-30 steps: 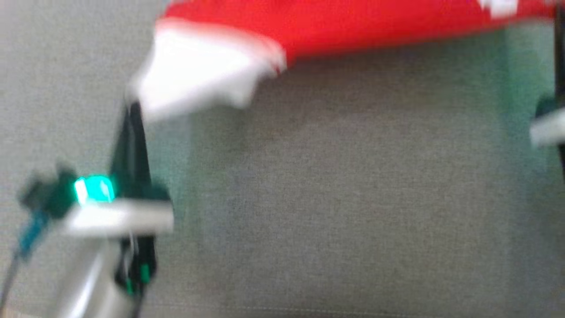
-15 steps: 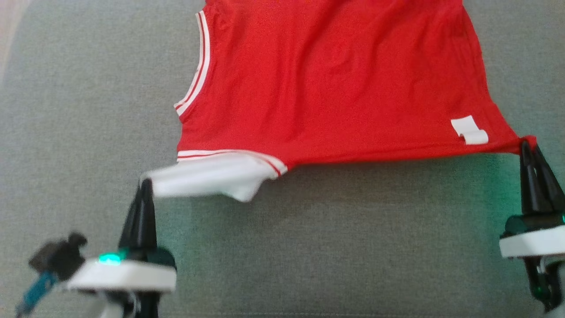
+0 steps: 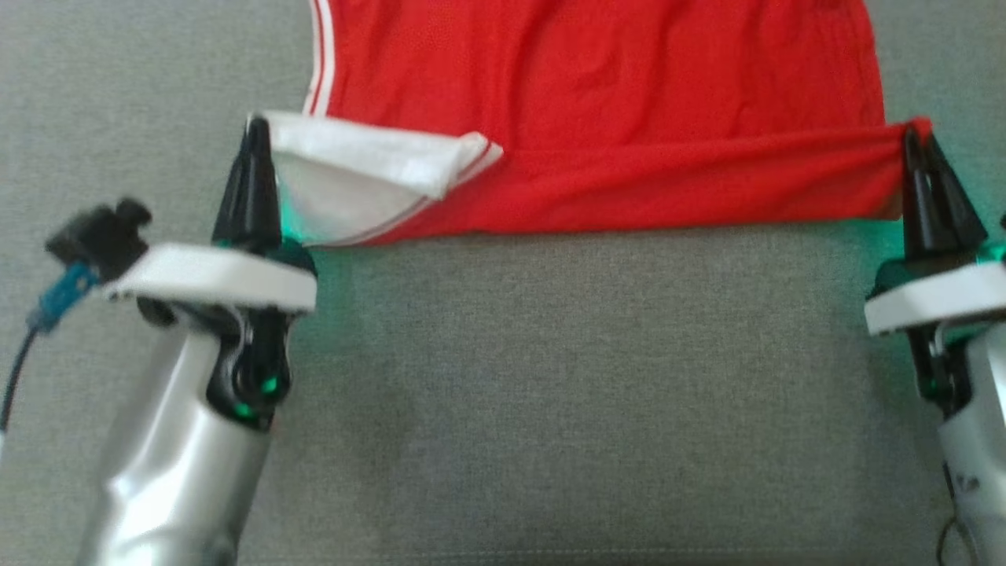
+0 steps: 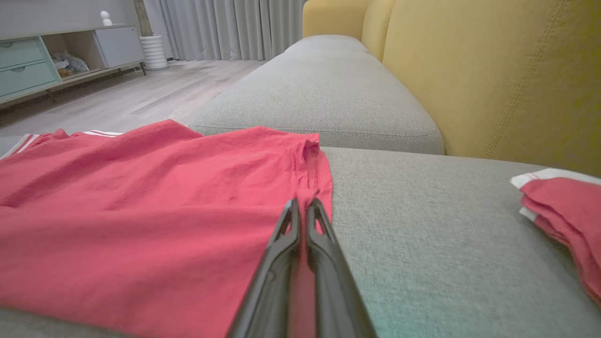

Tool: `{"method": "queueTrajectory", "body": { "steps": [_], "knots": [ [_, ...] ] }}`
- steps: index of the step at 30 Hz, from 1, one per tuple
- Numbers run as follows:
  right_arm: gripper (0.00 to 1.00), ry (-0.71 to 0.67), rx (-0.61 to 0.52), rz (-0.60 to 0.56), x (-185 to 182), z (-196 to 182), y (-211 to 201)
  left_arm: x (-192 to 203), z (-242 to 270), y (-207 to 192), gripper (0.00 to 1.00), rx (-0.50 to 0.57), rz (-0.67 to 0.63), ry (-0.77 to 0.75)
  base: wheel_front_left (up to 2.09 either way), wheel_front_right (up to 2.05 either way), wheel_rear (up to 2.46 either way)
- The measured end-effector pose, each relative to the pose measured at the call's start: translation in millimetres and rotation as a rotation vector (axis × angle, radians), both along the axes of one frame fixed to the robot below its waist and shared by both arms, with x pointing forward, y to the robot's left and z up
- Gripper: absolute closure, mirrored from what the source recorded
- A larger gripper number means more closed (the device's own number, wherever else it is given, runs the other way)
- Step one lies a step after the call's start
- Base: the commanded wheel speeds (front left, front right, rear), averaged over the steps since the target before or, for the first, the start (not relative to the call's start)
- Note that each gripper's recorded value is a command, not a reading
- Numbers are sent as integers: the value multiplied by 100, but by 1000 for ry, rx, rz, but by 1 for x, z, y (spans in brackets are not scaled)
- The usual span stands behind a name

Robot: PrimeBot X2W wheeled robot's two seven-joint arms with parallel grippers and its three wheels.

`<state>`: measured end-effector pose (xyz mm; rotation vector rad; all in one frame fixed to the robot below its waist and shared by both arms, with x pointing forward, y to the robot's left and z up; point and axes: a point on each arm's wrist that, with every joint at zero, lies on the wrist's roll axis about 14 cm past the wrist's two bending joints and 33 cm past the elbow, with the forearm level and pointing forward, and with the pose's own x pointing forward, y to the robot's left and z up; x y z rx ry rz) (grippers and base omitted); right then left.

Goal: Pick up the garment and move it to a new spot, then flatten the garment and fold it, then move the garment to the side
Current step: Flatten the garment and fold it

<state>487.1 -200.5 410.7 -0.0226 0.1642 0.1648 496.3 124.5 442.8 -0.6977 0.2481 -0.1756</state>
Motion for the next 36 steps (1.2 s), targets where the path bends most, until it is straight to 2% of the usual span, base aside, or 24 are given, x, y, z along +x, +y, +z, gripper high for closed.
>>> {"method": "queueTrajectory", "body": {
  "steps": [10, 22, 23, 24, 25, 29, 33, 36],
  "knots": [
    [100, -7, -19, 4, 32, -5, -1, 47, -1, -4, 100, 7, -2, -68, 0, 0, 0],
    [100, -31, -23, 20, 50, -3, 7, 64, 1, 4, 100, 22, 24, -118, 0, 0, 0],
    [100, -32, -24, 26, 53, -3, 9, 65, 0, 4, 59, 30, 20, -120, 0, 0, 0],
    [95, -29, -25, 27, 54, -5, 10, 67, 0, 3, 0, 36, 16, -122, 0, 0, 0],
    [0, -15, -29, 25, 54, -10, 10, 67, -4, 0, 0, 49, 7, -114, 0, 0, 0],
    [0, -31, -43, 11, 56, -3, 5, 63, -5, -1, 0, 129, -18, -139, 0, 0, 0],
    [0, -84, -34, -26, 57, 17, -2, 52, -4, 4, 0, 314, -51, -180, 0, 0, 0],
    [0, -84, -29, -38, 48, 18, -3, 27, -24, 7, 0, 412, -55, -138, 0, 0, 0]
  ]
}}
